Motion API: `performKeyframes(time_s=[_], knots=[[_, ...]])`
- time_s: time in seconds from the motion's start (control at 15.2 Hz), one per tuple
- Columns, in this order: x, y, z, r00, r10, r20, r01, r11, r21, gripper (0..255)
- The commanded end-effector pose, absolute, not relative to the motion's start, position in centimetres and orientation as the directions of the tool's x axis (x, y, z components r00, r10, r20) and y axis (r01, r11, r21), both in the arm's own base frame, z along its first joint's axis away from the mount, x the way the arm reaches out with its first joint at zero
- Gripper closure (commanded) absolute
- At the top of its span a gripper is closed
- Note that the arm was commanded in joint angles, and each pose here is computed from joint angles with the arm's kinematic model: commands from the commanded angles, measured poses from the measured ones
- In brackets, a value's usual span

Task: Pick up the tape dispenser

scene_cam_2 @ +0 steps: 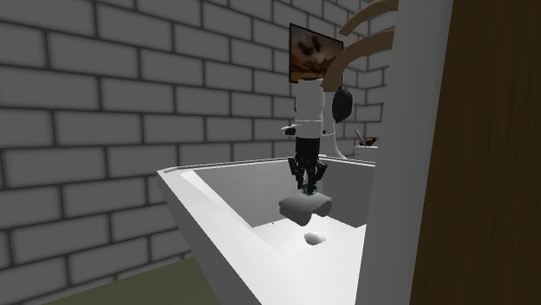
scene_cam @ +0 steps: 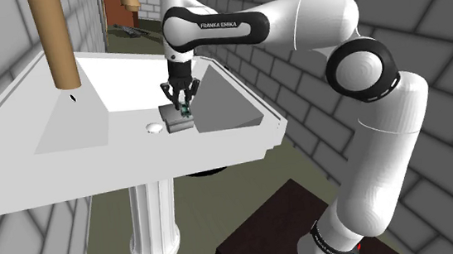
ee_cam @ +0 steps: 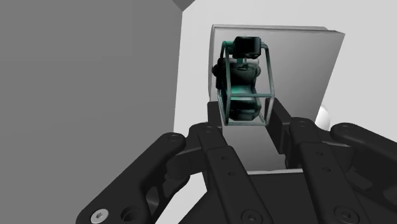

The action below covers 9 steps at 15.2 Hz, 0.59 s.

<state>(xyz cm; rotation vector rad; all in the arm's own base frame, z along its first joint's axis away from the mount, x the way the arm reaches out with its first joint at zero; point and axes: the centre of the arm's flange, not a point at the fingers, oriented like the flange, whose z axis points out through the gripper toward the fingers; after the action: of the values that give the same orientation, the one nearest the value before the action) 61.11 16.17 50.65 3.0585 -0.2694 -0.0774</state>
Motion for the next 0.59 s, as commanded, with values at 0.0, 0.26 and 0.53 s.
performKeyframes(time_s=[0.0, 0.26, 0.53], knots=[[61.2, 16.2, 51.8, 0.983, -0.176, -0.043, -0.173, -0.982, 0.074, 255], [61.2, 16.2, 53.9, 0.983, -0.176, -0.043, -0.173, -0.982, 0.074, 255], [61.2, 16.2, 56.0, 0.983, -0.176, -0.043, -0.173, -0.982, 0.074, 255]])
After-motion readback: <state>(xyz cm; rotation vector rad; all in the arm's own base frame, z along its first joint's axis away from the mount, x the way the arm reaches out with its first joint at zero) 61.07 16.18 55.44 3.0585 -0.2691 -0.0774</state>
